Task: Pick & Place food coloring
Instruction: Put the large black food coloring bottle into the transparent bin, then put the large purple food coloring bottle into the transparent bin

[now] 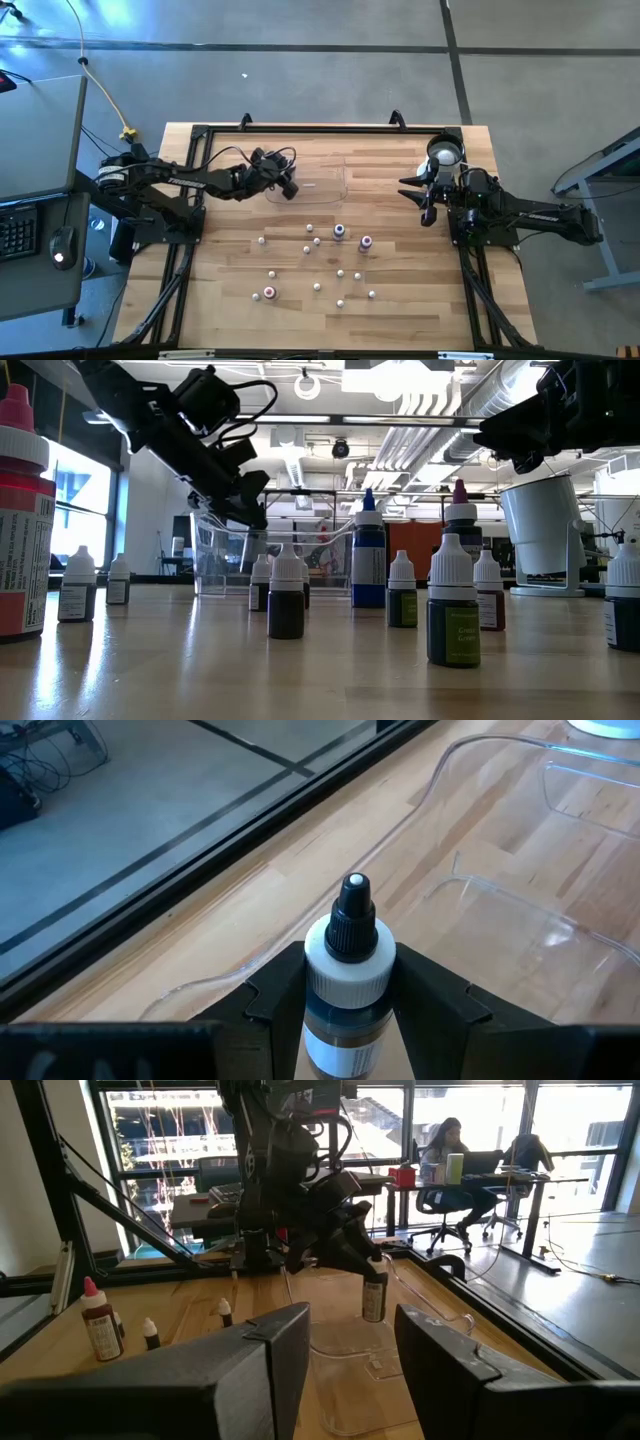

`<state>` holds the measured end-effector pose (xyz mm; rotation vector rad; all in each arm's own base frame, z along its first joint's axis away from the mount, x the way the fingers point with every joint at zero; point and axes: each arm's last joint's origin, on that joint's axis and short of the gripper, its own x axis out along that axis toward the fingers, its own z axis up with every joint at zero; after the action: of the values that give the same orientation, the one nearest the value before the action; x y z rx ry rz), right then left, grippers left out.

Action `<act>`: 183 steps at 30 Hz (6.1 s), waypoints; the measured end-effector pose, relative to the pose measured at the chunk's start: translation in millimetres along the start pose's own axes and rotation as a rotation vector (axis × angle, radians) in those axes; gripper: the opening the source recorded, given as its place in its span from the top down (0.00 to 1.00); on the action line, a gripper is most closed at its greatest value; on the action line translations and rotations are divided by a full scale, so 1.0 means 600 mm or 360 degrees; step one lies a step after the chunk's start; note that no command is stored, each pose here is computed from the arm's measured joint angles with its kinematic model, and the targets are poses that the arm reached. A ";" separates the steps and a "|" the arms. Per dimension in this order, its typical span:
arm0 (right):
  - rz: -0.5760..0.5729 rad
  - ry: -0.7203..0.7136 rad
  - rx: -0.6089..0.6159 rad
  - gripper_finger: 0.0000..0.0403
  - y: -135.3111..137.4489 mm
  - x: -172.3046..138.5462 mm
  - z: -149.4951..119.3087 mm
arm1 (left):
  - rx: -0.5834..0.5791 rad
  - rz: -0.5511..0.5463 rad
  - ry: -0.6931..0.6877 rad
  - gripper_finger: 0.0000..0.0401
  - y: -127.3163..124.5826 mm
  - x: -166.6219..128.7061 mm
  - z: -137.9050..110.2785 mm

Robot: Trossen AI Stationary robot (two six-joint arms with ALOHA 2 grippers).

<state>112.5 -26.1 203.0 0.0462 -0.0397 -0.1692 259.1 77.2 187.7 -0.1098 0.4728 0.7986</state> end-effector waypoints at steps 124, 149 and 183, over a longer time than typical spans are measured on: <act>0.0490 0.0870 0.0016 0.65 0.150 0.172 -0.124 | 0.0296 -0.0591 -0.0349 0.42 0.015 -0.102 0.206; 0.0354 0.0786 0.0157 0.72 0.146 0.173 -0.111 | 0.0296 -0.0589 -0.0349 0.42 0.014 -0.102 0.206; 0.0570 0.1185 -0.0065 0.49 0.184 0.241 -0.005 | 0.0393 -0.0577 -0.0367 0.42 0.015 -0.102 0.206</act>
<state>273.5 58.3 210.5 0.0582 0.6949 0.2122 261.5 76.2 325.7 0.1230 0.3170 0.3864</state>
